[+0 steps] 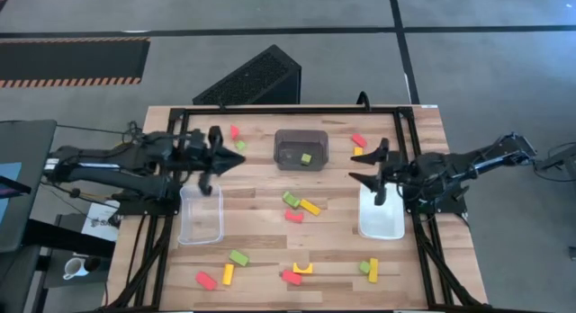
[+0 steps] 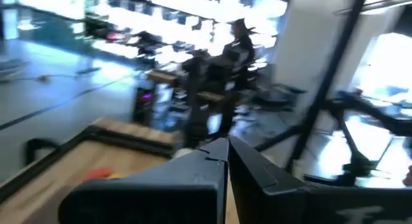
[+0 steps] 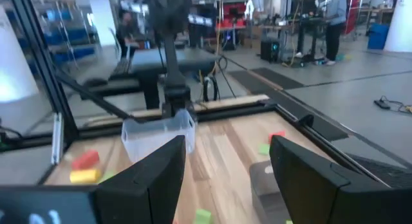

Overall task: Sort & place blocks by color
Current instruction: Put the orange block into the transparent bin

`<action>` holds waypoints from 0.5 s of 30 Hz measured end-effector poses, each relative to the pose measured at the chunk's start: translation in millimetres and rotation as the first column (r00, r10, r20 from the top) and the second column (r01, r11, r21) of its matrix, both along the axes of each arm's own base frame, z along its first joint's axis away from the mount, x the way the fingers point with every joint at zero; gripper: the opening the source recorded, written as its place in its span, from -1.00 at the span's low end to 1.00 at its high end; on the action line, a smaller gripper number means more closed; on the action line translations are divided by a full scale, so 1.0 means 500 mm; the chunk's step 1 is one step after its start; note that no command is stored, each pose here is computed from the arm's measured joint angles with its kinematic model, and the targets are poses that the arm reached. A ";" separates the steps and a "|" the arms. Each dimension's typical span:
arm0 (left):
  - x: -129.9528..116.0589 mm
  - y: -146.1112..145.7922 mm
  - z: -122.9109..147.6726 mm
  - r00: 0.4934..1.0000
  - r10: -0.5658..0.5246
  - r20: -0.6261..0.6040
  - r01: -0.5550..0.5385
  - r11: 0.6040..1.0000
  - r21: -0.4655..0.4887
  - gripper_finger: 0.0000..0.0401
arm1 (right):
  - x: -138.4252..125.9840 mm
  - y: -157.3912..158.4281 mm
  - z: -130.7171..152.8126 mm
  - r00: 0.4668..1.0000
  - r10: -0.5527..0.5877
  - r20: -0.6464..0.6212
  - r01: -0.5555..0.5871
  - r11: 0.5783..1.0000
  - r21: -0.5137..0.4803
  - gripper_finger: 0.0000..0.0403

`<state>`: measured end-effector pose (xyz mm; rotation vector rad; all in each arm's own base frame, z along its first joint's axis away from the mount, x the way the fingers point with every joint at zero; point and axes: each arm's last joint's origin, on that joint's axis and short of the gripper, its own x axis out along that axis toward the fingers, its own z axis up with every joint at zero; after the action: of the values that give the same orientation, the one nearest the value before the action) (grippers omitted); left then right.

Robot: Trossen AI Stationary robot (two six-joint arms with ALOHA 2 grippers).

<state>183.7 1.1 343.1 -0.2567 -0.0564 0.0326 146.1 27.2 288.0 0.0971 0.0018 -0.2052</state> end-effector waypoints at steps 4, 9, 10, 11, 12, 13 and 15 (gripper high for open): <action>0.028 0.017 -0.029 0.971 0.188 -0.146 -0.185 0.982 0.032 -1.00 | -0.003 0.000 -0.010 1.000 0.007 -0.012 -0.007 1.000 -0.001 0.23; 0.044 0.049 -0.057 0.882 0.329 -0.339 -0.307 0.944 0.116 -0.80 | 0.000 0.000 -0.019 0.999 0.005 -0.038 -0.006 1.000 -0.012 0.23; 0.048 0.056 -0.059 0.866 0.344 -0.363 -0.325 0.939 0.116 -0.72 | 0.001 0.000 -0.019 0.999 0.005 -0.039 -0.006 1.000 -0.014 0.23; 0.050 0.063 -0.062 0.851 0.360 -0.382 -0.343 0.932 0.115 -0.62 | 0.002 0.000 -0.020 0.999 0.005 -0.044 -0.006 1.000 -0.017 0.23; 0.053 0.071 -0.063 0.837 0.377 -0.395 -0.364 0.925 0.112 -0.53 | 0.001 0.000 -0.021 0.999 0.005 -0.047 -0.006 1.000 -0.018 0.23; 0.056 0.078 -0.062 0.824 0.400 -0.401 -0.391 0.914 0.108 -0.42 | 0.001 0.000 -0.020 0.999 0.005 -0.046 -0.006 1.000 -0.017 0.23; 0.058 0.093 -0.065 0.766 0.481 -0.426 -0.481 0.869 0.116 -0.22 | 0.001 0.000 -0.020 0.999 0.006 -0.045 -0.007 1.000 -0.017 0.23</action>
<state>212.7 47.6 310.8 -0.2242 0.3382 0.6098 146.7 27.5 277.9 0.0753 0.0456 -0.2012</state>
